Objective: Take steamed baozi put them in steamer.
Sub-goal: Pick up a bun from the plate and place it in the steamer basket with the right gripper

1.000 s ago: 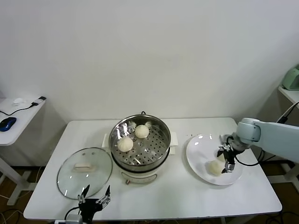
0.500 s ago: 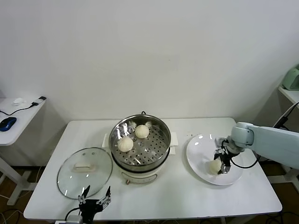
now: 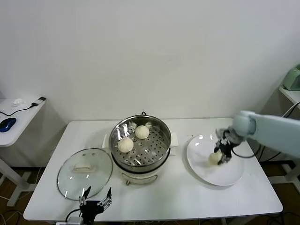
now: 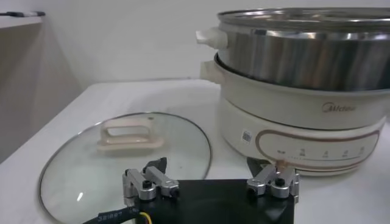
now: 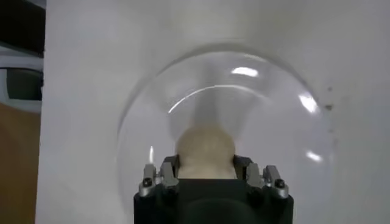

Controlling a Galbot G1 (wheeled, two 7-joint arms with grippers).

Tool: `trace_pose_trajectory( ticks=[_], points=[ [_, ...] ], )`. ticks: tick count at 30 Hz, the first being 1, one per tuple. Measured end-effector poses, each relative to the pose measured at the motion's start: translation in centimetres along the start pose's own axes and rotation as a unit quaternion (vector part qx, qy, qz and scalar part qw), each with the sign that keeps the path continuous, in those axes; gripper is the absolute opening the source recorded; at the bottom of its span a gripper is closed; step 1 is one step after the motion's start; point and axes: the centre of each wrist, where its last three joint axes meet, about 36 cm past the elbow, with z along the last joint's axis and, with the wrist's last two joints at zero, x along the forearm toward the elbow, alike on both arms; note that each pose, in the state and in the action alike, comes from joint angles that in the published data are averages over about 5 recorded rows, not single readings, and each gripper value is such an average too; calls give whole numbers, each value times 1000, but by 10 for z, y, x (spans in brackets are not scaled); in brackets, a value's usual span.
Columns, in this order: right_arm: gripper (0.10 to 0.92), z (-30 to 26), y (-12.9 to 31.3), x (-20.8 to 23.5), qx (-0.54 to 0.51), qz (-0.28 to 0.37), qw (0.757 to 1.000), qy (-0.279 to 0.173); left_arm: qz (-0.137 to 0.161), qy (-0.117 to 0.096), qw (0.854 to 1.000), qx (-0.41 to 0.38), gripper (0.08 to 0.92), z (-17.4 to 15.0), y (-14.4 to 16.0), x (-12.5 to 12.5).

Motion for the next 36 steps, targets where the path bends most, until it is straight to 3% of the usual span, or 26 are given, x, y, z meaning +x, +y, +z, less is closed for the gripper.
trace_pose_trajectory(
  ticks=[8,14,26,36],
  points=[
    [602,-94,-50,118,144,45,987,-47,-1,-3,1000,-4,823,-2,2,-1],
    [602,-195,-47,153,317,33,945,-69,-1,-3,1000,-4,823,-3,2,-2],
    [602,-311,-20,102,558,-14,828,-54,-2,-1,1000,-4,823,-1,2,-1],
    [602,-353,-11,38,626,-26,777,-58,-4,0,1000,-4,823,1,2,2]
  ],
)
